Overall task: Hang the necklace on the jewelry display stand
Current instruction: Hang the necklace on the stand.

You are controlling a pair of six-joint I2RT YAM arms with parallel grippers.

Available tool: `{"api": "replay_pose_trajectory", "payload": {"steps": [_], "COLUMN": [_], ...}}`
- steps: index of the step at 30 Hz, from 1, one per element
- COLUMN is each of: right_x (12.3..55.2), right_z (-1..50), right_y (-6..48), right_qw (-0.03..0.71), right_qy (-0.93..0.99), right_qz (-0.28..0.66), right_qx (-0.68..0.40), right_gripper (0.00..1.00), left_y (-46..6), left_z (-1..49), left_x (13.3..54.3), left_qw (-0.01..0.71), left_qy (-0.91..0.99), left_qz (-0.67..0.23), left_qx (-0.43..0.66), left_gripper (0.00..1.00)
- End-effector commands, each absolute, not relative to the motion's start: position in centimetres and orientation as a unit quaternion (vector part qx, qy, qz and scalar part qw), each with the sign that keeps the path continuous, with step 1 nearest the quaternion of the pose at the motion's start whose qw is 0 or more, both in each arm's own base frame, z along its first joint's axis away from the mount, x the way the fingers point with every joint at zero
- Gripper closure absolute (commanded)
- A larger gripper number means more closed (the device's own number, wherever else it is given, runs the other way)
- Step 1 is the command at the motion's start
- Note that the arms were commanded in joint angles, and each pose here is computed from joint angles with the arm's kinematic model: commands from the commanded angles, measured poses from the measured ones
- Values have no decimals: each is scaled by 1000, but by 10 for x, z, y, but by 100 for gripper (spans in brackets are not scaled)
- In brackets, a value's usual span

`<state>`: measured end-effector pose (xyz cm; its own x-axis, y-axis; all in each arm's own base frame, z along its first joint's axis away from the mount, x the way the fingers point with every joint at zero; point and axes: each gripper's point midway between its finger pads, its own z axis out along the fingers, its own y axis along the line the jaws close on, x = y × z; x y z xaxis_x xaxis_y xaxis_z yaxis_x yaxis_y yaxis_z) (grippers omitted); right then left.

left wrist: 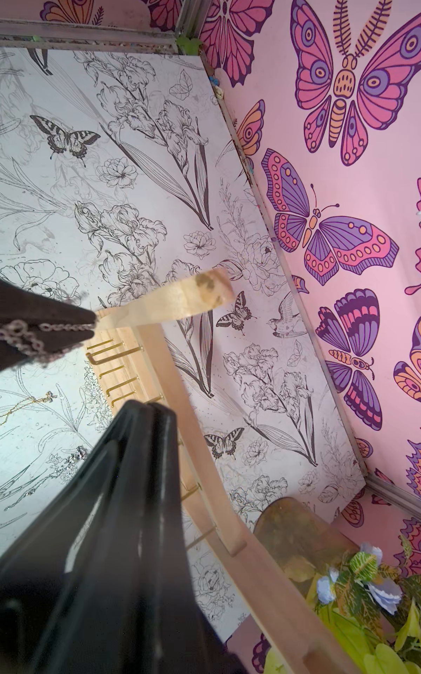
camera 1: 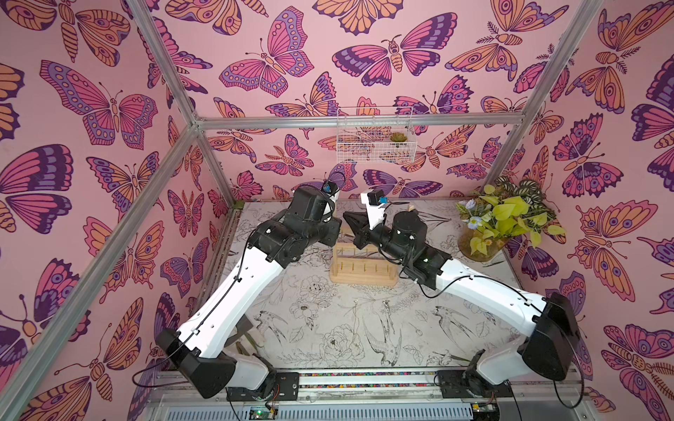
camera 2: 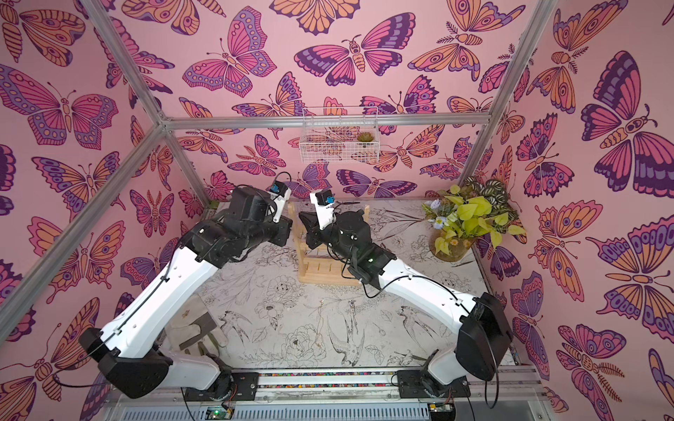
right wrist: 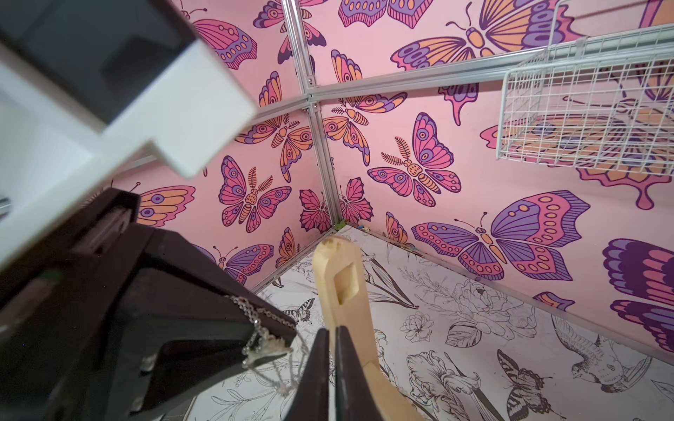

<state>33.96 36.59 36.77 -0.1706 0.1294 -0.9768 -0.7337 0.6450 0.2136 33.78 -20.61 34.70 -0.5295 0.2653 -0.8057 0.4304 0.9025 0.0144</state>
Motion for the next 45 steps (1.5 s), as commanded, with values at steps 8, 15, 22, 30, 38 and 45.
{"api": "replay_pose_trajectory", "payload": {"steps": [8, 15, 22, 30, 38, 45], "right_x": [335, 317, 316, 311, 299, 291], "right_z": [373, 356, 349, 347, 351, 353], "right_y": [358, 368, 372, 383, 371, 371], "right_qw": [583, 544, 535, 519, 525, 524], "right_qy": [671, 671, 672, 662, 658, 654], "right_qz": [395, 421, 428, 458, 456, 460], "right_qx": [-233, -277, -282, -289, -290, -295], "right_gripper": [76, 66, 67, 67, 67, 68], "left_y": [-212, -215, -215, -215, -213, -213], "left_z": [367, 362, 366, 364, 364, 363], "left_x": [323, 316, 306, 301, 301, 300], "left_qw": [452, 442, 444, 441, 443, 443], "left_qy": [853, 854, 849, 850, 850, 850], "left_qz": [-129, -145, -158, -164, -160, -160], "left_qx": [228, 231, 237, 239, 237, 237], "left_gripper": [100, 100, 100, 100, 100, 100]}}
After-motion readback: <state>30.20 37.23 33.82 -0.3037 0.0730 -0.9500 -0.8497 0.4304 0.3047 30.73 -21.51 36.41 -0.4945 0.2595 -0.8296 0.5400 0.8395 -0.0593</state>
